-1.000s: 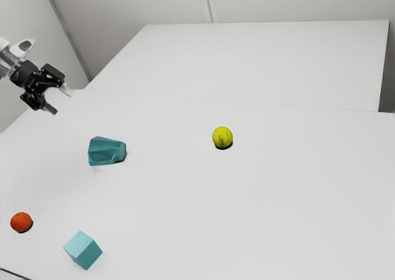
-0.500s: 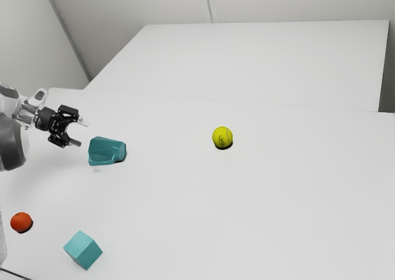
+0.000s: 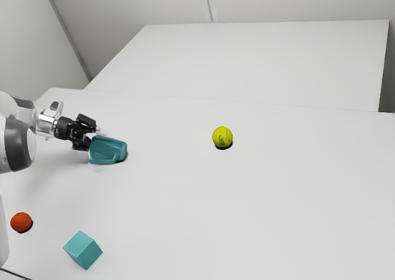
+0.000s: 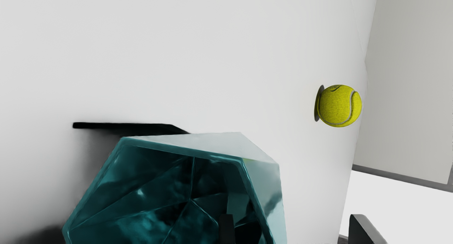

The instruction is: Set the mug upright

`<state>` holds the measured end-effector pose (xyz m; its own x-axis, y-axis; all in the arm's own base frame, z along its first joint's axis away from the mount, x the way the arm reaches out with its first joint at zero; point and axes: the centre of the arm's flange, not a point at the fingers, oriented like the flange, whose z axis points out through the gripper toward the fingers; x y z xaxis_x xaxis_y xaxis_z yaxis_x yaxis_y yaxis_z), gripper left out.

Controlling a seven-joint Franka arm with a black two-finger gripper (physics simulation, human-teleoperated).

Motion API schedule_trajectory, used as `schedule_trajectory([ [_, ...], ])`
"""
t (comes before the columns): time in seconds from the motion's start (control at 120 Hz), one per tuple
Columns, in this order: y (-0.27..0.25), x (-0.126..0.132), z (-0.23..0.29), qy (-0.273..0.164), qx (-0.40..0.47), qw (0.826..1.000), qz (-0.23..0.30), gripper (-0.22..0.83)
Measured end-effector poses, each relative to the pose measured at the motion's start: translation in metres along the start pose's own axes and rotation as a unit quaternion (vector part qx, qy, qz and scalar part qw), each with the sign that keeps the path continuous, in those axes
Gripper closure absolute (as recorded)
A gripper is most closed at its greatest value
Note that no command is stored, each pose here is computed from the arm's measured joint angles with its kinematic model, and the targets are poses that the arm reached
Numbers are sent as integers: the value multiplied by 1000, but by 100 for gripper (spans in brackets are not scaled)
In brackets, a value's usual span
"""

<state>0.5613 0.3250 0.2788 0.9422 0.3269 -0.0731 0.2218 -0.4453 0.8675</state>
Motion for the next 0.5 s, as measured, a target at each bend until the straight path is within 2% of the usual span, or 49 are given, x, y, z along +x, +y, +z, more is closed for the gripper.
schedule_trajectory([
  [0.083,2,0,0,0,-3,1000,8,52],
  [0.192,6,1,-1,1,-4,1000,17,65],
  [0.325,9,0,-2,0,-8,1000,25,72],
  [0.5,18,-2,-2,-6,-13,999,37,76],
])
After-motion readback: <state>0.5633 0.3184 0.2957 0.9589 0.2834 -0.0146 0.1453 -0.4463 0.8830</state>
